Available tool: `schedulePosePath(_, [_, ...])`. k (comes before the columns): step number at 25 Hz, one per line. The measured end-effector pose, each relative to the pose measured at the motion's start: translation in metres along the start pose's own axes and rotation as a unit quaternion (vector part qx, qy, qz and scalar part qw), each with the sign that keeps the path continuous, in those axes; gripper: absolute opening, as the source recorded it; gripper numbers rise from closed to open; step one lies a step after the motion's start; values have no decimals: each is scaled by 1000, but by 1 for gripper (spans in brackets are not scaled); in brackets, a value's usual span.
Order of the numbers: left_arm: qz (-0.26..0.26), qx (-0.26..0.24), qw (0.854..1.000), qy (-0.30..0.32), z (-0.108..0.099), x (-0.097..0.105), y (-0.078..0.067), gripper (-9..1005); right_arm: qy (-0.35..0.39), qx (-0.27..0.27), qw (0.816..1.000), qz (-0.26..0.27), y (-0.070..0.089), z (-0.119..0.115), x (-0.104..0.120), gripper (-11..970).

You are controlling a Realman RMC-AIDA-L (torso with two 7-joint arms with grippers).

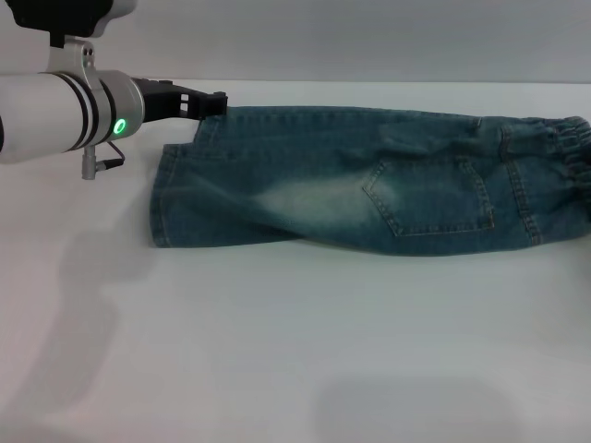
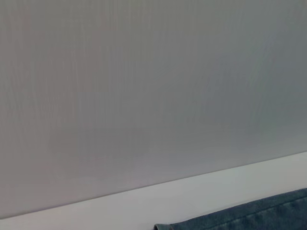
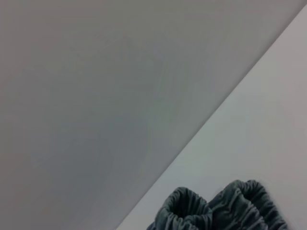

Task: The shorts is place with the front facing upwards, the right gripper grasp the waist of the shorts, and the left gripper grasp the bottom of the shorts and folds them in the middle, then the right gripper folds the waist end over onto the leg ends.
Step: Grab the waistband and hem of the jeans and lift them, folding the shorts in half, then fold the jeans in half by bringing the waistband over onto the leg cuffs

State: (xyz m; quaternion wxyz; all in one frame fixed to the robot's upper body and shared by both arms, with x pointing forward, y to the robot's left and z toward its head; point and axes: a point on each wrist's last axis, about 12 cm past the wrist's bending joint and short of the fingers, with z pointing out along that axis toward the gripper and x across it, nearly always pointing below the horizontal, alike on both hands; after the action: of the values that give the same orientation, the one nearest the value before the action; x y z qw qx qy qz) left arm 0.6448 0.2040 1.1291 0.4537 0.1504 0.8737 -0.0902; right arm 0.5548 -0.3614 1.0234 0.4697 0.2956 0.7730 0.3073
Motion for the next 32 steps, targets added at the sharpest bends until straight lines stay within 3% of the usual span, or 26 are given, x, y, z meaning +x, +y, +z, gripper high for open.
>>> schedulePosePath(16, [-4,-5,1000,2,0,2,4,808,-5,5,1000,21,-3,-2,-2,635])
schedulePosePath(19, [-2,-6,1000,2,0,3,5,808,-4,7,1000,20,-2,-1,-2,408])
schedulePosePath(24, [0,-6,1000,2,0,3,5,808,-3,8,1000,15,-2,0,-2,168])
schedulePosePath(29, [0,-7,1000,1,0,3,5,808,-3,6,1000,12,-2,-1,-1,61])
schedulePosePath(32, [0,-6,1000,1,0,4,5,808,-2,1,1000,9,-1,-2,0,61])
